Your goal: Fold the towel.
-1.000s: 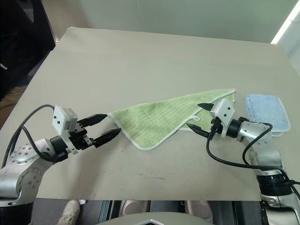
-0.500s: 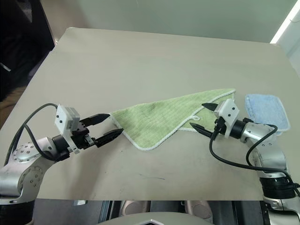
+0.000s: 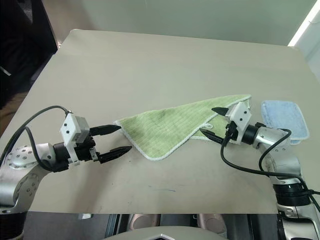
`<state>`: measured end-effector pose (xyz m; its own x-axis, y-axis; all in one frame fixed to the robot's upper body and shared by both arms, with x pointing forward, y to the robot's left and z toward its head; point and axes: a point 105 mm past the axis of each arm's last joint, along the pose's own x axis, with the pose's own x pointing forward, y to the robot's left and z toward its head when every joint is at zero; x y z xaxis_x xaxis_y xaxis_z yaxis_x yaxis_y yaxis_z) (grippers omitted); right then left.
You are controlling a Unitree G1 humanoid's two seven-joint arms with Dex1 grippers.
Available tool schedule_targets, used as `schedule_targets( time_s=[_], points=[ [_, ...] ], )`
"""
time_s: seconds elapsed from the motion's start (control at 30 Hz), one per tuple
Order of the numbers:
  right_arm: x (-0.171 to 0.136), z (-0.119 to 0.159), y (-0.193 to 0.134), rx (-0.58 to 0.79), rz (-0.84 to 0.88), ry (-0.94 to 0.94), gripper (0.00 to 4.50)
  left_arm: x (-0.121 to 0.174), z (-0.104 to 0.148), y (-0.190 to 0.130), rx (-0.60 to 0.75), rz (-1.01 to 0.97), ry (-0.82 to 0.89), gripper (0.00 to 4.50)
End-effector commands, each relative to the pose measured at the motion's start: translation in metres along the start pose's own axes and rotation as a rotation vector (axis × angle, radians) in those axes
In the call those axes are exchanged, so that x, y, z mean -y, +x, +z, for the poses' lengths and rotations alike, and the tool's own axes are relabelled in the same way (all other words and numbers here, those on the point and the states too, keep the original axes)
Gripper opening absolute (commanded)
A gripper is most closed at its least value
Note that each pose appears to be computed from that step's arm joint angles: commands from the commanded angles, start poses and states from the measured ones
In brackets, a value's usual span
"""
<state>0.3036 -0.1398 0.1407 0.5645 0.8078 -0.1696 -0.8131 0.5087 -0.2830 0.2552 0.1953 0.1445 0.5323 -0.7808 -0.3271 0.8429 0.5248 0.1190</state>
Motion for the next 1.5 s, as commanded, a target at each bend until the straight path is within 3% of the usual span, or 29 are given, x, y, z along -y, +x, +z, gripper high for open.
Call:
schedule_targets(
  time_s=[0.03, 0.23, 0.5, 0.77, 0.87, 1.23, 1.5],
  points=[
    [0.005, 0.011, -0.002, 0.031, -0.013, -0.038, 4.50, 0.010, 0.003, 0.008, -0.059, -0.155, 0.117, 4.46],
    [0.006, 0.013, -0.004, 0.037, -0.037, -0.042, 4.50, 0.021, -0.002, 0.027, -0.174, -0.422, 0.281, 4.46],
    [0.000, 0.011, -0.012, 0.033, -0.090, -0.029, 4.50, 0.021, -0.009, 0.066, -0.266, -0.593, 0.492, 4.46],
    [-0.001, 0.010, -0.018, 0.027, -0.127, -0.021, 4.50, 0.028, -0.012, 0.084, -0.299, -0.686, 0.562, 4.46],
    [-0.001, 0.010, -0.019, 0.027, -0.134, -0.020, 4.50, 0.025, -0.017, 0.084, -0.321, -0.685, 0.585, 3.87],
    [0.003, 0.012, -0.020, 0.028, -0.136, -0.029, 4.50, 0.026, -0.022, 0.080, -0.304, -0.672, 0.546, 0.08],
    [0.009, 0.013, -0.020, 0.022, -0.138, -0.052, 4.50, 0.028, -0.024, 0.044, -0.292, -0.691, 0.472, 0.03]
  ],
)
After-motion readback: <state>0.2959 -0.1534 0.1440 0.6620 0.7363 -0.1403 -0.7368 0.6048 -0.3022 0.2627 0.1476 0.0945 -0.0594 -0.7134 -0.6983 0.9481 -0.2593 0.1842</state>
